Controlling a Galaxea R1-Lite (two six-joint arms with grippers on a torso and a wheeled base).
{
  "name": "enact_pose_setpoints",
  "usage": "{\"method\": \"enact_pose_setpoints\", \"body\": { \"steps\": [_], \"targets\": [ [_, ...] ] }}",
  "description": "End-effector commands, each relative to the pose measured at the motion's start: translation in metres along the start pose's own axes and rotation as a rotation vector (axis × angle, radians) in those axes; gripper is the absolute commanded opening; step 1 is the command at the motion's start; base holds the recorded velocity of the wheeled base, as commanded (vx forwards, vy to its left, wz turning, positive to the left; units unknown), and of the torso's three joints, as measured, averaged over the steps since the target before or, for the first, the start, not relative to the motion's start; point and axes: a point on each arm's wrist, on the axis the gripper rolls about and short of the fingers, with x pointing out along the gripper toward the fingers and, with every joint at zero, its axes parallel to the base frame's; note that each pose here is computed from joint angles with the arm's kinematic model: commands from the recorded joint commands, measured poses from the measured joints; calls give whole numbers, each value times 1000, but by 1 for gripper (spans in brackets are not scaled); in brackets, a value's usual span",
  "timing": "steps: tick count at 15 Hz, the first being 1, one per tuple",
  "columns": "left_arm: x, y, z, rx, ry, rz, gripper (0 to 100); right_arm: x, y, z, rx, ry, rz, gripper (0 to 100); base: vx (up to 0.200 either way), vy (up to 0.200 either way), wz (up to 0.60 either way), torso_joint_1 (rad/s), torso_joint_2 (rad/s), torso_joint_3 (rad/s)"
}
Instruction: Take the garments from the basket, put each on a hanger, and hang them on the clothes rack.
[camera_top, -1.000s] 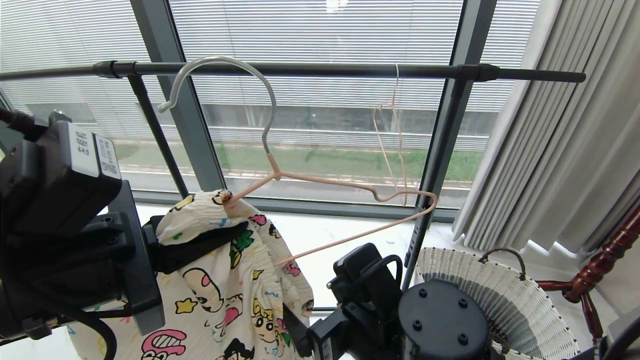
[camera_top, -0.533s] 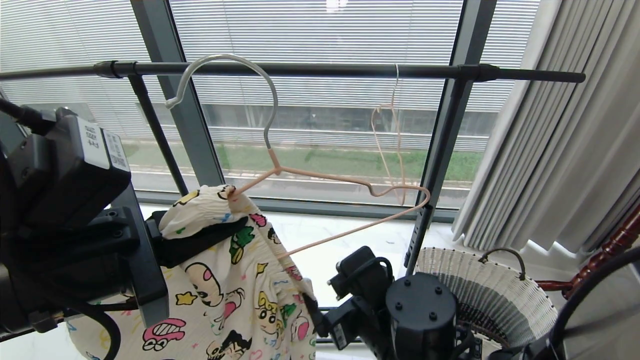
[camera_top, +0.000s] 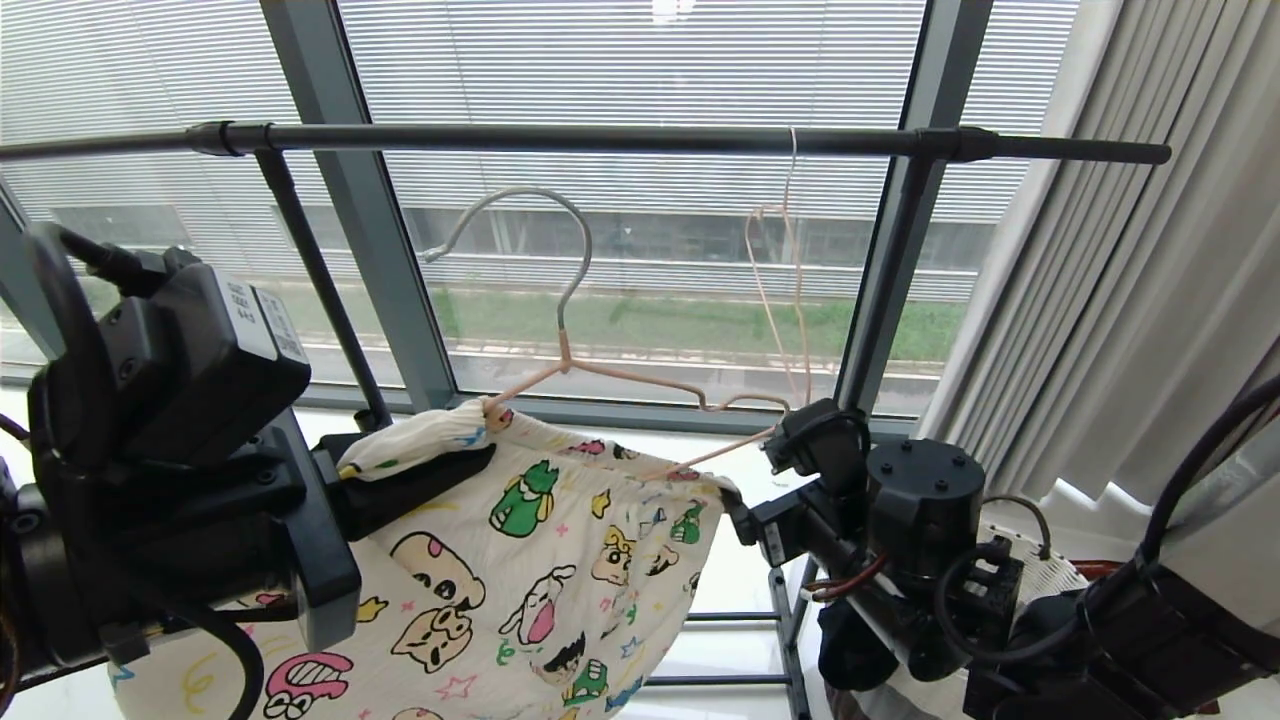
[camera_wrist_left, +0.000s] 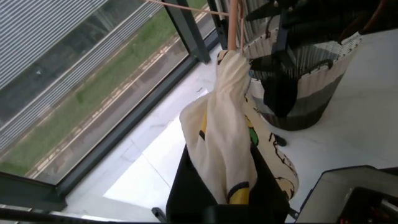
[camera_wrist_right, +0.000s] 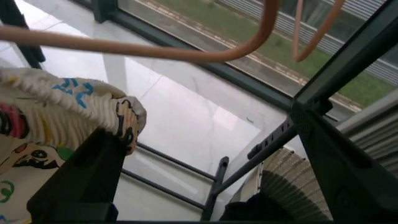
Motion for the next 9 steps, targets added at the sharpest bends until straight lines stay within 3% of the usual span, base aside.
{"method": "enact_pose_setpoints", "body": {
  "steps": [1, 7, 9],
  "targets": [
    [-3, -2, -3, -1, 6, 0, 0, 1, -16, 9, 16, -24, -44, 100, 0, 0, 0, 0, 0, 0],
    [-9, -1, -8, -1, 17, 24, 0, 4, -40, 13, 13, -33, -112, 100, 0, 0, 0, 0, 0, 0],
    [-10, 0, -11, 27, 26, 34, 0, 4, -42, 15, 11, -39, -114, 100, 0, 0, 0, 0, 0, 0]
  ]
}}
